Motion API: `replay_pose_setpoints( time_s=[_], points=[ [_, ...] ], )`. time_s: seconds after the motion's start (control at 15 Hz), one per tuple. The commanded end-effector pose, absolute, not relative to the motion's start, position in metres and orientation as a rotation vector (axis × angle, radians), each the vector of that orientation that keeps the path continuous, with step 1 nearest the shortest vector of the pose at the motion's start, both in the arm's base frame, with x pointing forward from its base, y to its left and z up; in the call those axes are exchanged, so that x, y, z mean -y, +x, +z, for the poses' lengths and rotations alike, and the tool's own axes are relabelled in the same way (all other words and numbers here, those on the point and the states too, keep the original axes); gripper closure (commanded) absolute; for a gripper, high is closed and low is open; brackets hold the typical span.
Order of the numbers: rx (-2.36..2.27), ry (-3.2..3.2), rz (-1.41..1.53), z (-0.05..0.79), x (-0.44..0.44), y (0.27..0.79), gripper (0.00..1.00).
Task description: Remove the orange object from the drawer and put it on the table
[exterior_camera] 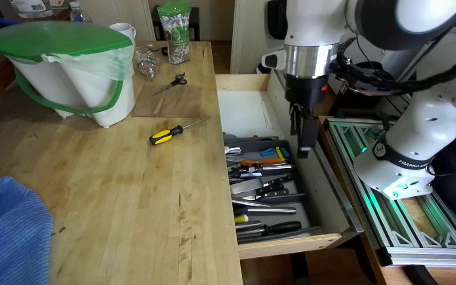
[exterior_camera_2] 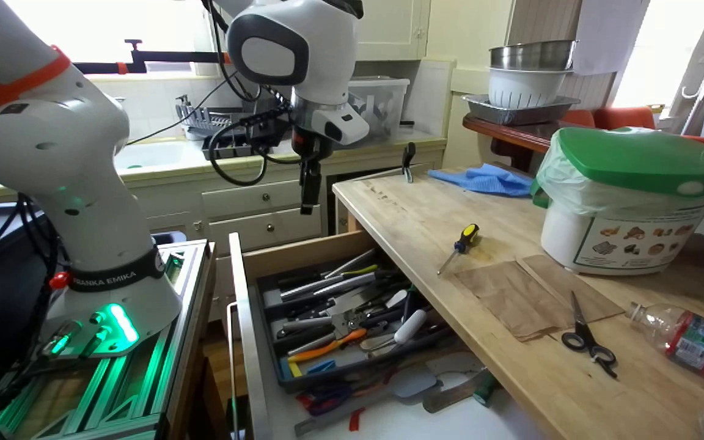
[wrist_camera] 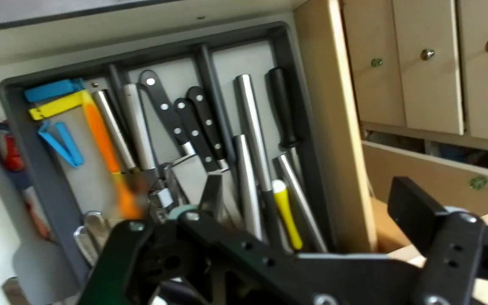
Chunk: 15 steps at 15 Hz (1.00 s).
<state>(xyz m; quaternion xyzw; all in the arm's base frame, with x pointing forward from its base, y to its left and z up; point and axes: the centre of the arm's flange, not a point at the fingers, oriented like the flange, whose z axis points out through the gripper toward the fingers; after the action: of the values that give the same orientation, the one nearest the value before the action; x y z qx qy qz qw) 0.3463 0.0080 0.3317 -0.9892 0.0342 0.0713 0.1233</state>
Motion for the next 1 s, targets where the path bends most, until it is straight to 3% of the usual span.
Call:
replay_pose_setpoints(
  time_s=[0.0, 0.13, 0.2, 0.93],
  points=[
    [-0.220, -2.974, 0.194, 0.300, 0.061, 0.315, 0.00],
    [-0.257, -2.993, 0.303, 0.288, 0.081, 0.312, 0.00],
    [-0.242, -2.965, 0.236, 0.316, 0.071, 0.341, 0.00],
    [-0.199, -3.008, 0.280, 0.267, 0.088, 0.358, 0.00]
  ],
)
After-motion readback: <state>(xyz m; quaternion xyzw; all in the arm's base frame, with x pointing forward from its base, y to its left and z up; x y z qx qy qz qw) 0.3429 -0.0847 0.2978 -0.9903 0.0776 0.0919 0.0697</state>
